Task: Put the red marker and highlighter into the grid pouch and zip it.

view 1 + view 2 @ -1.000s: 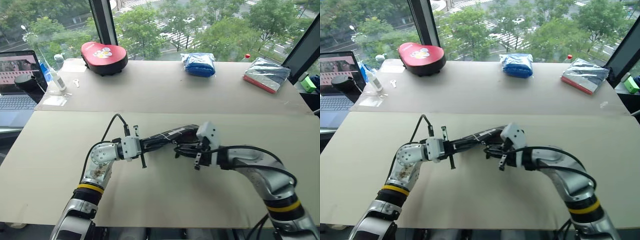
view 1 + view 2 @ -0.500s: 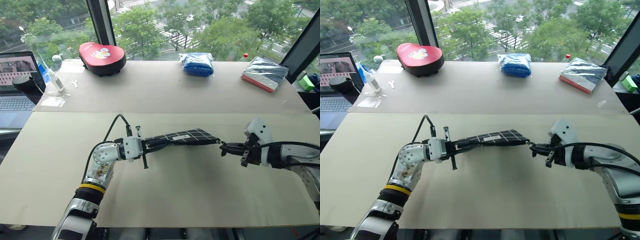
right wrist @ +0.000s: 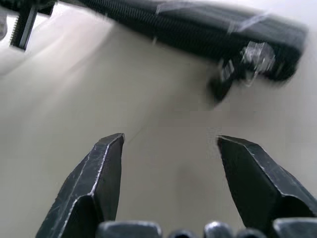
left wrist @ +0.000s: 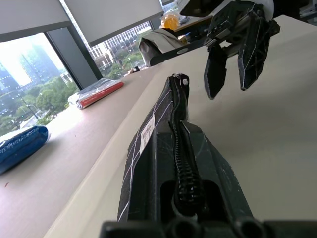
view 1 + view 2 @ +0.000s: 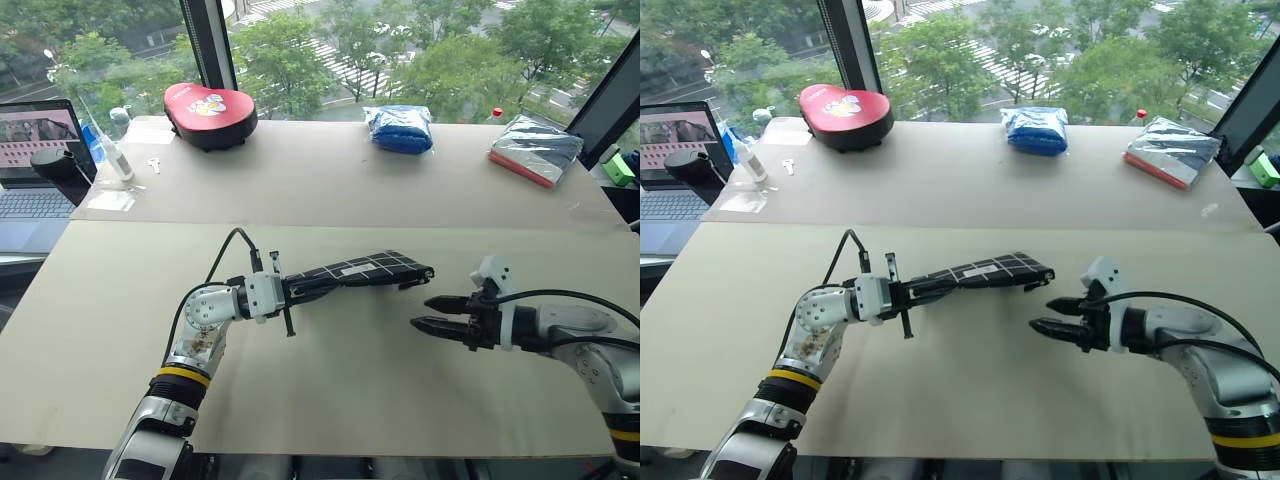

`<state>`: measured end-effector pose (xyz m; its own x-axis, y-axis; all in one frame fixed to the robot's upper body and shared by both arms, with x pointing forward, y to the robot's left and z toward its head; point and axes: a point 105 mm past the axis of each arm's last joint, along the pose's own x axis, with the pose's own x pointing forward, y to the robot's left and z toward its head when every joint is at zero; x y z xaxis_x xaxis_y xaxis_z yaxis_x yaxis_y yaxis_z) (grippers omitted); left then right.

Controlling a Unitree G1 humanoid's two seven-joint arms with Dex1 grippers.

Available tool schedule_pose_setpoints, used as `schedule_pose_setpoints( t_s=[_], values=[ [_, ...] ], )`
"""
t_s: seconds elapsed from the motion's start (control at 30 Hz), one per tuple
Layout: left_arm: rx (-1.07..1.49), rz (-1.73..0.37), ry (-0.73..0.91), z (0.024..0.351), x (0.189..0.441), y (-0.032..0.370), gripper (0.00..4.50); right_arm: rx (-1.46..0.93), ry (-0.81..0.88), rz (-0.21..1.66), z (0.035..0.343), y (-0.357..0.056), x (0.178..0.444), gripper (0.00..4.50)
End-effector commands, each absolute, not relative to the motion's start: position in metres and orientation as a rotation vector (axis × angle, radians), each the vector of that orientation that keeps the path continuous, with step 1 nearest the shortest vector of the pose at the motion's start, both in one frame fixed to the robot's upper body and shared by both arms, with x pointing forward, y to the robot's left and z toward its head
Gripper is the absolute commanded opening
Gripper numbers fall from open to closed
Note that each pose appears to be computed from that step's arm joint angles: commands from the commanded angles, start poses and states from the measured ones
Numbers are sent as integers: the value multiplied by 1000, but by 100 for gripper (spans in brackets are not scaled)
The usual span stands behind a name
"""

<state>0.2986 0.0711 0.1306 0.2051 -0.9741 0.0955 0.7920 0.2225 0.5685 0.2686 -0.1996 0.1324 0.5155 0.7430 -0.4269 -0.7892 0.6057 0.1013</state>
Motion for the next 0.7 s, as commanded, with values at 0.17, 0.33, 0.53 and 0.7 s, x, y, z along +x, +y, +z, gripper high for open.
schedule_pose_setpoints(
  t_s=[0.17,0.33,0.53,0.7],
  values=[
    [489,-1448,-534,134,282,71,0,-208,345,873,182,-252,246,324],
    [491,-1516,-507,123,282,72,0,-188,301,920,186,-243,230,324],
    [531,-1572,-525,114,282,68,0,-144,274,923,182,-231,227,324],
    [499,-1580,-493,108,289,67,90,-131,256,907,180,-228,233,327]
  ],
)
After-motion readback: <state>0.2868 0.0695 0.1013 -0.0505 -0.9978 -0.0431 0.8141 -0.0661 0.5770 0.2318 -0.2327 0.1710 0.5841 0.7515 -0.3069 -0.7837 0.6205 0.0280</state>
